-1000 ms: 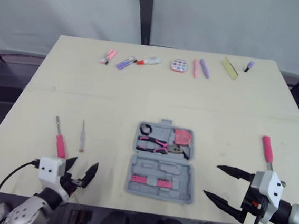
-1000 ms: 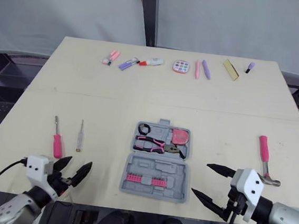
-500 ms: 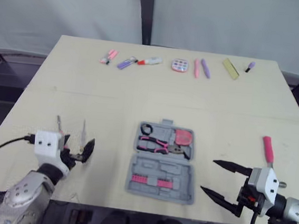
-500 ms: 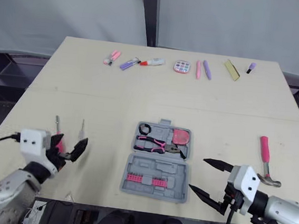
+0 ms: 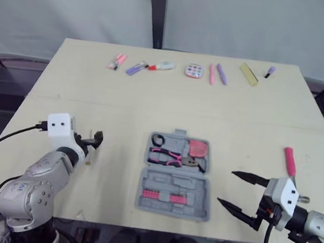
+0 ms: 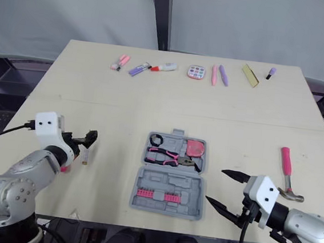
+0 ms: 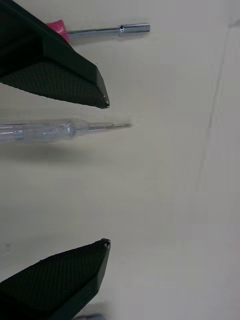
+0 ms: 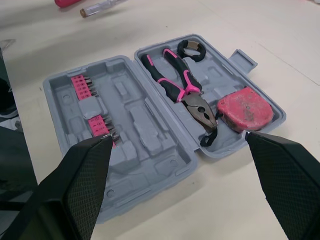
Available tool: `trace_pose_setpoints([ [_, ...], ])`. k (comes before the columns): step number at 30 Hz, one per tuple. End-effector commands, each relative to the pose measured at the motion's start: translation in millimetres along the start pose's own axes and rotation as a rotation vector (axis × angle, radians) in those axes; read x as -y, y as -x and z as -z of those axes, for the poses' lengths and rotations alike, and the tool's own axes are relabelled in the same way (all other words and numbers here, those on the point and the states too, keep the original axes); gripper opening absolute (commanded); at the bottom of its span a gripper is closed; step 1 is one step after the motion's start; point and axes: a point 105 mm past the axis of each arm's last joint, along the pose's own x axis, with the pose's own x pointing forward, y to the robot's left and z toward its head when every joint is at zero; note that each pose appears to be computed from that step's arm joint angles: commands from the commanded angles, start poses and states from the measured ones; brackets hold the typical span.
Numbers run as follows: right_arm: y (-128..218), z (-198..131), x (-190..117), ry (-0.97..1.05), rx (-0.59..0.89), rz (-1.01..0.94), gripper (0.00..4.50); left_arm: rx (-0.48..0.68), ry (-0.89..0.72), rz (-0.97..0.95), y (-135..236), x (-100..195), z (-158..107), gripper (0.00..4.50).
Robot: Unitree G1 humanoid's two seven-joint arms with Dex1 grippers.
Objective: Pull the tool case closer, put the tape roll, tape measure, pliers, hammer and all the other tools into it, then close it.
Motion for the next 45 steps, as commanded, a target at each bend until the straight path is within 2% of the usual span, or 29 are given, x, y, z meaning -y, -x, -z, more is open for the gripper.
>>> trace_pose_setpoints([
  [1,-0.6,-5.5,-1.4,0.024,-0.004,-0.001,4.47,0.002,0.005,-0.038,-2.0,-4.7,0.2,4.48],
  [11,-0.9,-4.2,0.7,0.018,-0.036,0.011,4.47,-0.058,-0.012,-0.085,-12.6,-10.5,15.3,4.48],
  [21,1.6,-4.8,-1.0,0.010,-0.048,0.028,4.47,-0.124,-0.035,-0.087,-27.0,-3.8,27.6,4.48],
  [45,5.1,-4.3,-1.0,0.009,-0.057,0.054,4.47,-0.190,-0.097,-0.086,-43.4,-13.3,47.4,4.48],
])
